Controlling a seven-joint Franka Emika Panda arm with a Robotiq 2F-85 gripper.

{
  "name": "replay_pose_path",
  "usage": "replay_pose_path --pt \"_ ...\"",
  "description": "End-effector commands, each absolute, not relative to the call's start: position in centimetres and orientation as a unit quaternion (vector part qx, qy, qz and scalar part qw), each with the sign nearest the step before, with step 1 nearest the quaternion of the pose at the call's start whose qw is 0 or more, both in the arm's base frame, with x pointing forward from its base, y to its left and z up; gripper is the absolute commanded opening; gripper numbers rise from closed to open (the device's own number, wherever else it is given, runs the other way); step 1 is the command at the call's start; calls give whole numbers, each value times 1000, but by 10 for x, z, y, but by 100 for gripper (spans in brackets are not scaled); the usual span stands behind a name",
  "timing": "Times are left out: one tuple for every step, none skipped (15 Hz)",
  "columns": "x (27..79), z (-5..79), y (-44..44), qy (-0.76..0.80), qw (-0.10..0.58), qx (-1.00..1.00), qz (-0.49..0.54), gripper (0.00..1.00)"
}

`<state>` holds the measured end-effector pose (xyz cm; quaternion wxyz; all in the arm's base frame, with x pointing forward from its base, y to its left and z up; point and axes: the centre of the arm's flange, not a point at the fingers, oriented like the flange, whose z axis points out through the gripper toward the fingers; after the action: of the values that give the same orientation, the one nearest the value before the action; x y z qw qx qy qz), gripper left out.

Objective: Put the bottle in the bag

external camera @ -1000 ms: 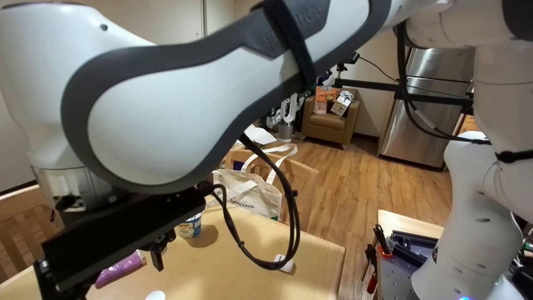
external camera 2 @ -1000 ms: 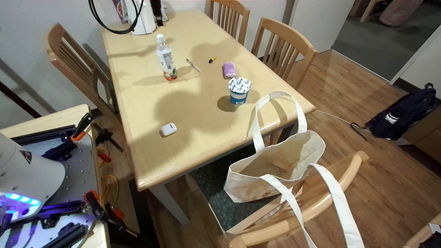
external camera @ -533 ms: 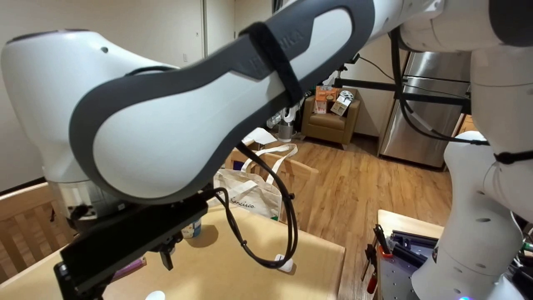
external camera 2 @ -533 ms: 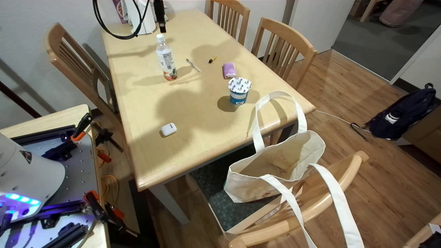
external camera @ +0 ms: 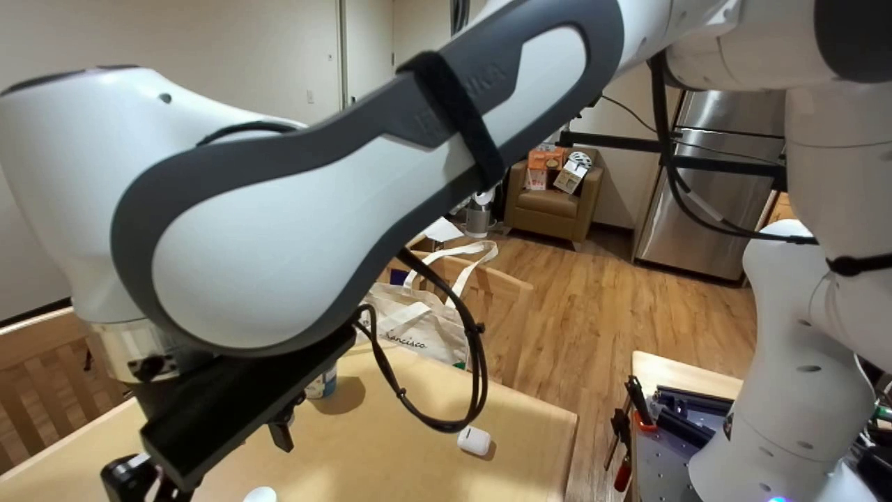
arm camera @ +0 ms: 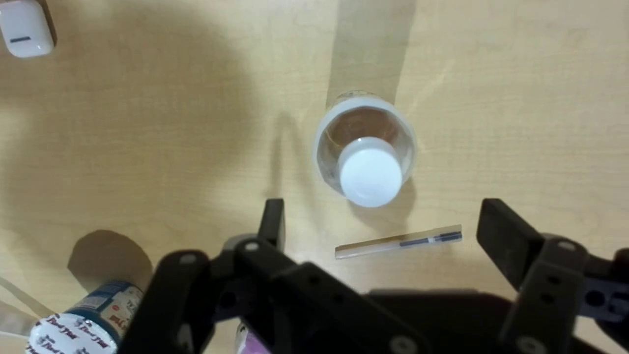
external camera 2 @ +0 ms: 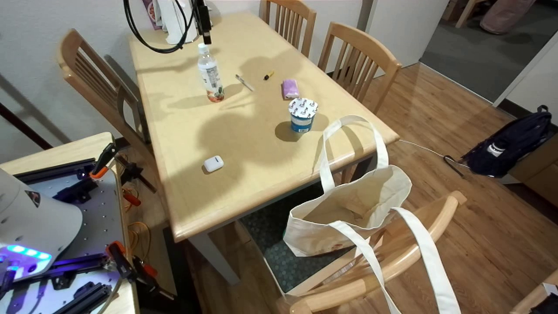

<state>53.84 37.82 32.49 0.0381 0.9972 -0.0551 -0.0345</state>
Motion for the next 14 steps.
replay_pose_path --pt "550 327 381 3 29 999 -28 100" --pt "552 326 381 12 27 999 -30 100" --pt "554 324 381 19 26 999 -35 100" --pt "556 322 381 25 23 999 -39 100" --pt "557 319 382 28 24 998 -43 100" --pt "558 317 382 32 25 998 -45 100" --pt "559 314 382 32 26 998 -49 100" --pt "559 311 380 28 27 998 -57 100" --pt "559 309 379 25 28 997 -61 100" --pt "558 308 376 18 32 997 -67 100" --pt "558 308 373 13 35 997 -70 100" --pt "556 308 368 6 39 996 -79 100" --pt "554 309 363 0 42 995 -88 100" --pt "550 311 357 -8 43 994 -99 100"
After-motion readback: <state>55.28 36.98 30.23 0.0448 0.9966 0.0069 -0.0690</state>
